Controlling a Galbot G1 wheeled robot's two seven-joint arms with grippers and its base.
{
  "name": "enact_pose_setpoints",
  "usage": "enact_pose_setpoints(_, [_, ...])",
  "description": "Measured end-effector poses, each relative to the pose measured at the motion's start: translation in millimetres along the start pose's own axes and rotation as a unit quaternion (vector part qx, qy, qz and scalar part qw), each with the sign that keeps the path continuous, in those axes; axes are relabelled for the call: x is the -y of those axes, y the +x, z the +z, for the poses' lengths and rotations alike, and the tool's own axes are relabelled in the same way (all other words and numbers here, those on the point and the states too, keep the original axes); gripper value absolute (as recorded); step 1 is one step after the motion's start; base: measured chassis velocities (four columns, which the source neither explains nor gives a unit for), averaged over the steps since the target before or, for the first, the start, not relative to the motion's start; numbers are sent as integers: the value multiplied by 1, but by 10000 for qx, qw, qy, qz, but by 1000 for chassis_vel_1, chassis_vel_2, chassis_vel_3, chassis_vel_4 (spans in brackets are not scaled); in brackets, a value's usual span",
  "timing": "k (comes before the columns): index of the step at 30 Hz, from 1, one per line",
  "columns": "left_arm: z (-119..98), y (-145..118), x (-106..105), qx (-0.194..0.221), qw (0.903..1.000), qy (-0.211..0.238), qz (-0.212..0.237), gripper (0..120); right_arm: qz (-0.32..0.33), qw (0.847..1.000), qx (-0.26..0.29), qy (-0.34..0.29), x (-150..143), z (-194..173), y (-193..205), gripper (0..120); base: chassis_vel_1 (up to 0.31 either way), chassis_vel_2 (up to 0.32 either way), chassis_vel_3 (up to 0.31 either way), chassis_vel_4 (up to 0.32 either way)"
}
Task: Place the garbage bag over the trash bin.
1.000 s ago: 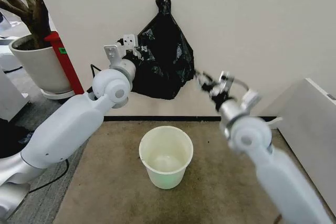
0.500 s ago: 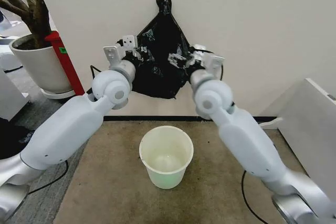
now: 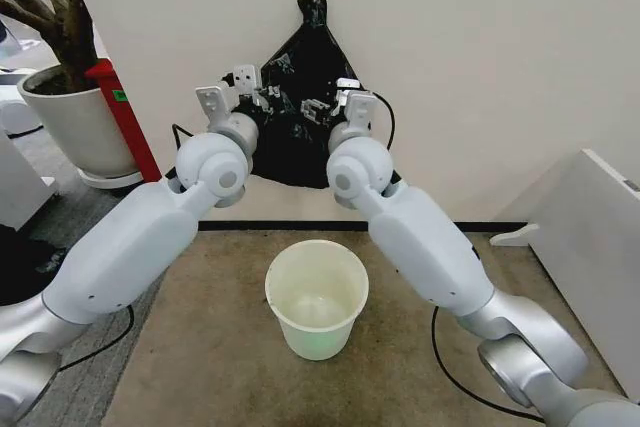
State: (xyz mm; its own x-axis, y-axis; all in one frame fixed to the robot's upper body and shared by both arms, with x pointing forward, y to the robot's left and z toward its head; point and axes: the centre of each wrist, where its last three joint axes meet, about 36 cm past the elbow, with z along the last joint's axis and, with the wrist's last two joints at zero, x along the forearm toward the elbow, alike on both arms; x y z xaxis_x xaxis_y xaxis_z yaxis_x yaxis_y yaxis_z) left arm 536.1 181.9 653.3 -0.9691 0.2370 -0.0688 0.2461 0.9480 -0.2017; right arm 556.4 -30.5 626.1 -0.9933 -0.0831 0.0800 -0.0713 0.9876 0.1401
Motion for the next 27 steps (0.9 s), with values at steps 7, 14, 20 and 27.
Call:
enact_pose_setpoints(7, [0,1,0,31,10000,21,31,0,217,9996,-75,175,-3,13,-14,100,0,0,0,0])
enact_pose_setpoints(14, [-1,1,-1,49,10000,35,42,0,396,9987,-27,328,3,20,-21,80,0,0,0,0])
enact_pose_setpoints(20, [1,3,-1,41,10000,49,53,0,397,9988,11,302,4,20,-21,58,0,0,0,0])
enact_pose_setpoints(27, [1,8,-7,63,10000,48,8,0,406,9988,35,278,7,21,-22,36,0,0,0,0])
